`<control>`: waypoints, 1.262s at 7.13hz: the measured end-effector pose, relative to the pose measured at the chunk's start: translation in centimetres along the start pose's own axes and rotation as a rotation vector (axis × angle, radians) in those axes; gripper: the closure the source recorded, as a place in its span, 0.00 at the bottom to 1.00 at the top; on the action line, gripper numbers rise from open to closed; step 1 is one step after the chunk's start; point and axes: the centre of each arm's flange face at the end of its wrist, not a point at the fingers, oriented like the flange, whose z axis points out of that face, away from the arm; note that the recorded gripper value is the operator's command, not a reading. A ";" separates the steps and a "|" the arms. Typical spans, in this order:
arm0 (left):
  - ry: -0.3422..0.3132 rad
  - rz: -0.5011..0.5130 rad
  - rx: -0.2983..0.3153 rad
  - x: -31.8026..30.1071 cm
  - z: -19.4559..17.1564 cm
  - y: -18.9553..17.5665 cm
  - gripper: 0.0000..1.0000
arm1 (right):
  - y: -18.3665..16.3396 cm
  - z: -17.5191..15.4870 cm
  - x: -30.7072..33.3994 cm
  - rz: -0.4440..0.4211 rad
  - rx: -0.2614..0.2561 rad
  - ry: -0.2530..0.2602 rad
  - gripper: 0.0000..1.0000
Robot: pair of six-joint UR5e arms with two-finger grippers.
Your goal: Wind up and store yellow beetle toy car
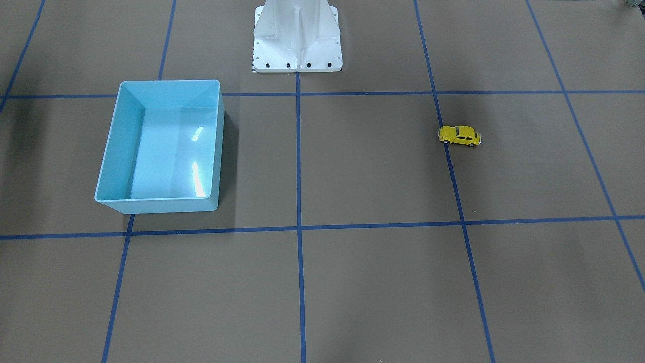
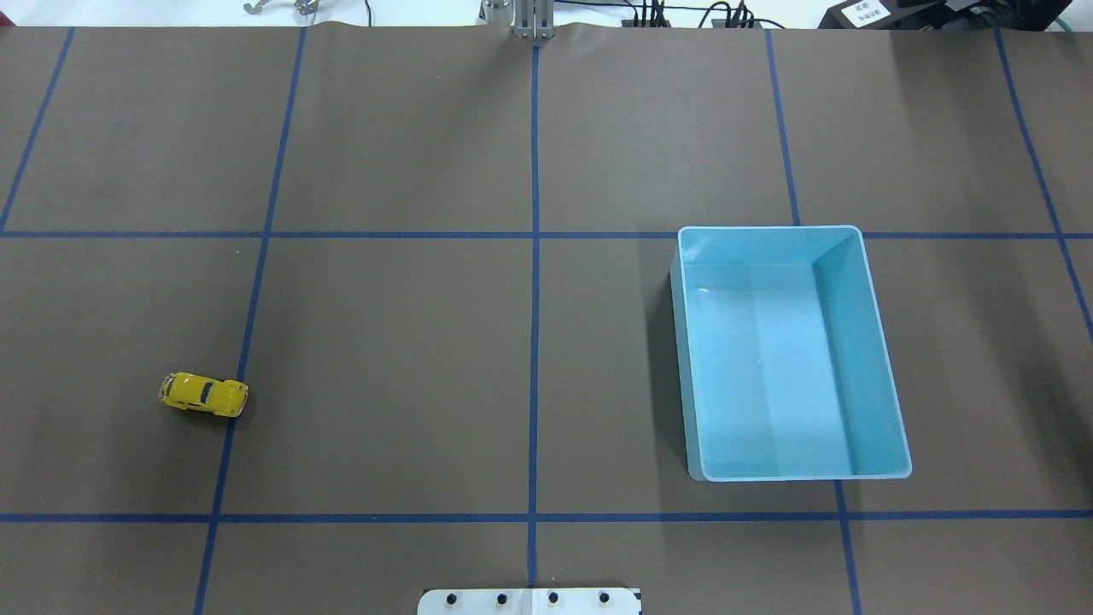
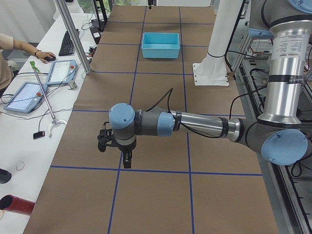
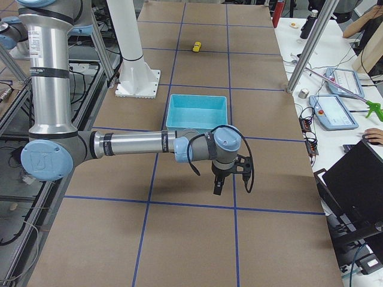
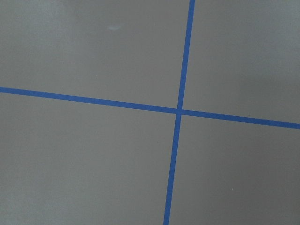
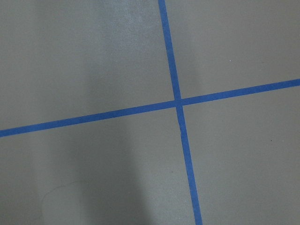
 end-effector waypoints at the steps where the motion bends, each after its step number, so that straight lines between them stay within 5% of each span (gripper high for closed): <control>1: 0.005 0.073 -0.002 3.7 0.3 -0.1 0.00 | 0.0 0.0 0.0 0.001 -0.001 0.000 0.00; 5: 0.060 0.616 0.043 24.6 4.7 3.8 0.00 | -0.1 0.3 0.2 0.006 -0.007 -0.002 0.00; 9: 0.146 1.065 0.014 39.8 11.5 15.1 0.00 | 0.0 0.4 0.4 0.010 -0.012 -0.005 0.00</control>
